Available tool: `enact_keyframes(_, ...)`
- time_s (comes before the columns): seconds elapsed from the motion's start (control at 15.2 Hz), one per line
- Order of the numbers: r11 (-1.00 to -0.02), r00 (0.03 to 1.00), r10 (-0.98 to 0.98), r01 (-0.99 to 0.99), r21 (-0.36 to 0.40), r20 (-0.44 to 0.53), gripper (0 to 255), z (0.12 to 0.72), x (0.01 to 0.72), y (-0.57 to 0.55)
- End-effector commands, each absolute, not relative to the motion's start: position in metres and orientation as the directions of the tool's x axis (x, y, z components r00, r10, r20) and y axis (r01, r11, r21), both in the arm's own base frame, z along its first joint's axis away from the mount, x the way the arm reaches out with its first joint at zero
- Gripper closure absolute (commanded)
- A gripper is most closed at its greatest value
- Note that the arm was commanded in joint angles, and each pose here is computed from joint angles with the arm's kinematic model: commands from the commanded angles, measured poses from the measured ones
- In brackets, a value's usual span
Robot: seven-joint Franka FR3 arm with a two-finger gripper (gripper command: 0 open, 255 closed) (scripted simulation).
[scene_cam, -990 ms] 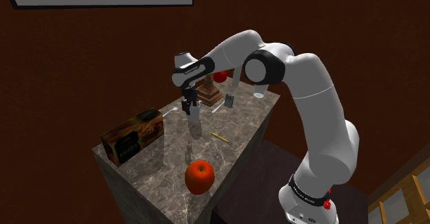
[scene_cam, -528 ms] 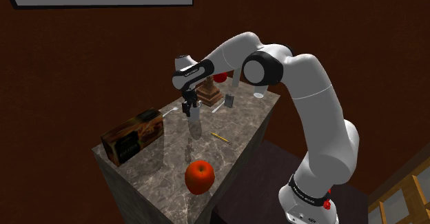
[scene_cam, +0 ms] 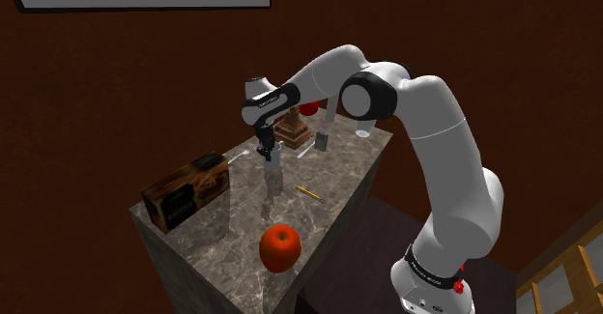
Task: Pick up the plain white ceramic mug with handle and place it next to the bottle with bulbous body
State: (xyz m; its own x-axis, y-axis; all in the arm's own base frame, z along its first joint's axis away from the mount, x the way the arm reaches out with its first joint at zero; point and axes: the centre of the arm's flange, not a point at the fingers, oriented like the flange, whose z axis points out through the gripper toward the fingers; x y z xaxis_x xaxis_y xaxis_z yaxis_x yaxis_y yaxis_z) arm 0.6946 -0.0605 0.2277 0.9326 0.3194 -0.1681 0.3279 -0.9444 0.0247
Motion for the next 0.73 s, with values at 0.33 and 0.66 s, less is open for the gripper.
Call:
enact_keyframes(0.33,-0.944,0.933,0.319,0.328,0.025,-0.168,255,0.238,0.694,-0.061)
enact_keyframes(0.66,-0.944,0.933,0.319,0.328,0.025,-0.168,255,0.264,0.695,-0.061)
